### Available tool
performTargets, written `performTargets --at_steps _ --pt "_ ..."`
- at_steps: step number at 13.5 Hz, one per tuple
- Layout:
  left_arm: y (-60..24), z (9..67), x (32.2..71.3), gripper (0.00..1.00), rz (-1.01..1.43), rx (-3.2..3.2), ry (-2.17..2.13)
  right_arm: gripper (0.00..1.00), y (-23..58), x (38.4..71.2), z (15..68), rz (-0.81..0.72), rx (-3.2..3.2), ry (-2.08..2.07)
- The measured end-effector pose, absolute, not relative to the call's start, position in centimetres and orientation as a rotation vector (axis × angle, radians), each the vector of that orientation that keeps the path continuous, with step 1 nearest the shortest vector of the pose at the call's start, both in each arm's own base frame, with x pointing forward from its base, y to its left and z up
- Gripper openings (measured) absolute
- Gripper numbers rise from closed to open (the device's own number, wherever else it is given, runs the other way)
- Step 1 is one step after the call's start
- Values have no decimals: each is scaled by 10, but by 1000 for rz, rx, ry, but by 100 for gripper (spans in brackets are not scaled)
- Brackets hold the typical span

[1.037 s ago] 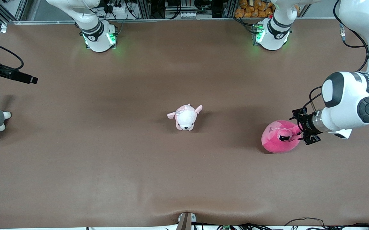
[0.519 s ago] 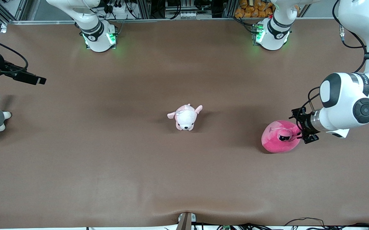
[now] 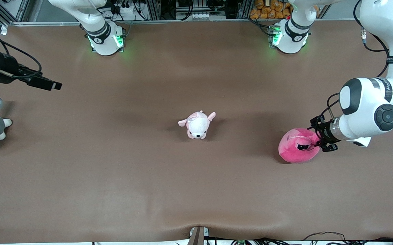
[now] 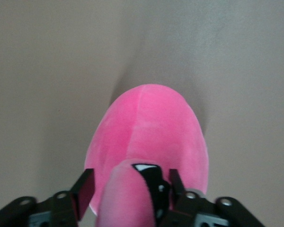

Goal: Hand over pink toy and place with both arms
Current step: 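Lift the pink toy with the left gripper while the right gripper approaches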

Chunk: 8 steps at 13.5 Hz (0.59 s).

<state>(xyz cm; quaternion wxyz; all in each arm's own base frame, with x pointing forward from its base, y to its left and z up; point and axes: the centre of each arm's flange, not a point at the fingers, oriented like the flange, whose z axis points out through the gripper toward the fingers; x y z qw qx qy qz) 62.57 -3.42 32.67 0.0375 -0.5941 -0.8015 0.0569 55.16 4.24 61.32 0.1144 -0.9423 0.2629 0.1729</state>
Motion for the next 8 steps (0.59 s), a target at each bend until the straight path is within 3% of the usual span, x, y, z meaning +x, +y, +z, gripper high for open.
performTargets --at_steps 1,2,5,8 --pt "-33 327 626 58 172 -1822 -2462 100 51 552 612 532 -2730 801" --pt "-33 327 626 58 172 -1822 -2463 100 58 553 610 559 -2697 833" --pt "-32 328 627 25 170 -1825 -2462 100 74 554 602 633 -2660 911" --pt "-33 331 628 18 164 -1832 -2467 100 103 551 597 687 -2649 985"
